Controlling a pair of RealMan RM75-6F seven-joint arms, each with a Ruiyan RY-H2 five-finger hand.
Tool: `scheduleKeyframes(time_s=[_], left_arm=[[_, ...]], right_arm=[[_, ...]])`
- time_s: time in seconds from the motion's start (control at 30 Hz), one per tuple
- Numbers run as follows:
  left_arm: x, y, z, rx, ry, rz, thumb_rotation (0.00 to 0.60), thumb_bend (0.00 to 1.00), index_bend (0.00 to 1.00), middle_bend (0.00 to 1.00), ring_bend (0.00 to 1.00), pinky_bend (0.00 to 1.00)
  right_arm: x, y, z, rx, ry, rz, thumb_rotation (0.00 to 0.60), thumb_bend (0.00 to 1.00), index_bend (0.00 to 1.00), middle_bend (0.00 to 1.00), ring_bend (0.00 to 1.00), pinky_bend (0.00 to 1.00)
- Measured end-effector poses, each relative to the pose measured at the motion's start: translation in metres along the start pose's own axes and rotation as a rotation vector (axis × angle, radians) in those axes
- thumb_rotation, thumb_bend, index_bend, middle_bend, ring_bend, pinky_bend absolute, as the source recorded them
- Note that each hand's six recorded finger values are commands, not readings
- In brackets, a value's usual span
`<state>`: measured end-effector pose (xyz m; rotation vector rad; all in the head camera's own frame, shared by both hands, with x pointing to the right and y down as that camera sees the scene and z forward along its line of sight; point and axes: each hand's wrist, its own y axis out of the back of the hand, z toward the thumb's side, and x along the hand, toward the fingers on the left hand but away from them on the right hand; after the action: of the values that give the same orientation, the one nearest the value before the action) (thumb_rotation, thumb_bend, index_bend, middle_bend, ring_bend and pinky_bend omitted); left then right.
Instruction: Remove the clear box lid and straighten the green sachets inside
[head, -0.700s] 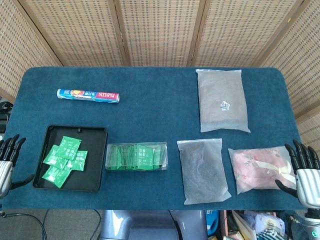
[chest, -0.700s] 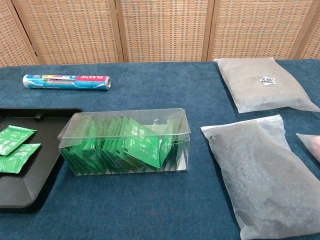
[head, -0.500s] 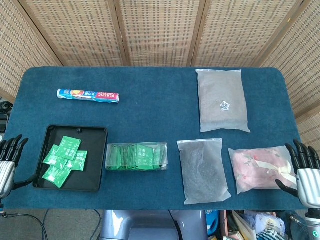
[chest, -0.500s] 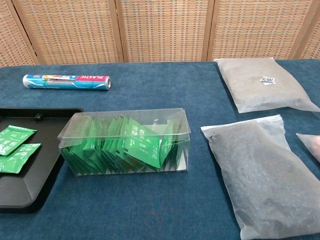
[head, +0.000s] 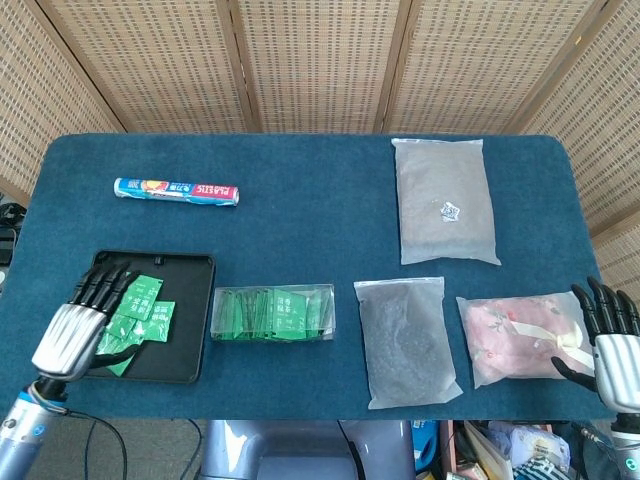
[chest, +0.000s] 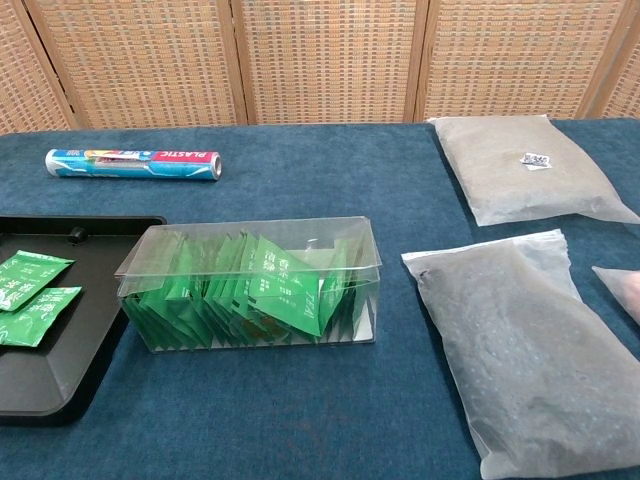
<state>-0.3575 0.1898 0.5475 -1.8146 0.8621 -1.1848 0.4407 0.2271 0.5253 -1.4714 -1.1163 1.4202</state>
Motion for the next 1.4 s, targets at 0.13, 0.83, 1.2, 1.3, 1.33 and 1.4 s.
scheduleKeyframes(time_s=[0.13, 0.83, 1.2, 1.3, 1.33, 1.4], left_arm=[[0.022, -0.009, 0.033, 0.014, -0.072, -0.075, 0.600, 0.16, 0.15, 0.00, 0.00, 0.00], [0.111, -0.058, 0.126, 0.002, -0.105, -0.237, 0.600, 0.16, 0.30, 0.00, 0.00, 0.00], [0.127, -0.069, 0.148, 0.005, -0.102, -0.292, 0.600, 0.16, 0.30, 0.00, 0.00, 0.00], [0.128, -0.071, 0.149, 0.007, -0.097, -0.300, 0.600, 0.20, 0.30, 0.00, 0.00, 0.00], [0.128, -0.072, 0.148, 0.007, -0.095, -0.302, 0.600, 0.21, 0.30, 0.00, 0.00, 0.00], [0.129, -0.073, 0.148, 0.002, -0.089, -0.308, 0.600, 0.23, 0.30, 0.00, 0.00, 0.00]], right_arm=[[0.000, -0.001, 0.001, -0.001, 0.003, 0.006, 0.600, 0.00, 0.00, 0.00, 0.00, 0.00], [-0.002, -0.008, -0.001, 0.007, -0.007, 0.033, 0.600, 0.00, 0.00, 0.00, 0.00, 0.00], [-0.005, -0.008, -0.008, -0.004, -0.025, 0.036, 0.600, 0.00, 0.00, 0.00, 0.00, 0.00], [-0.005, -0.008, -0.009, -0.005, -0.027, 0.037, 0.600, 0.00, 0.00, 0.00, 0.00, 0.00], [-0.005, -0.008, -0.009, -0.006, -0.026, 0.037, 0.600, 0.00, 0.00, 0.00, 0.00, 0.00], [-0.005, -0.008, -0.009, -0.007, -0.026, 0.037, 0.600, 0.00, 0.00, 0.00, 0.00, 0.00]])
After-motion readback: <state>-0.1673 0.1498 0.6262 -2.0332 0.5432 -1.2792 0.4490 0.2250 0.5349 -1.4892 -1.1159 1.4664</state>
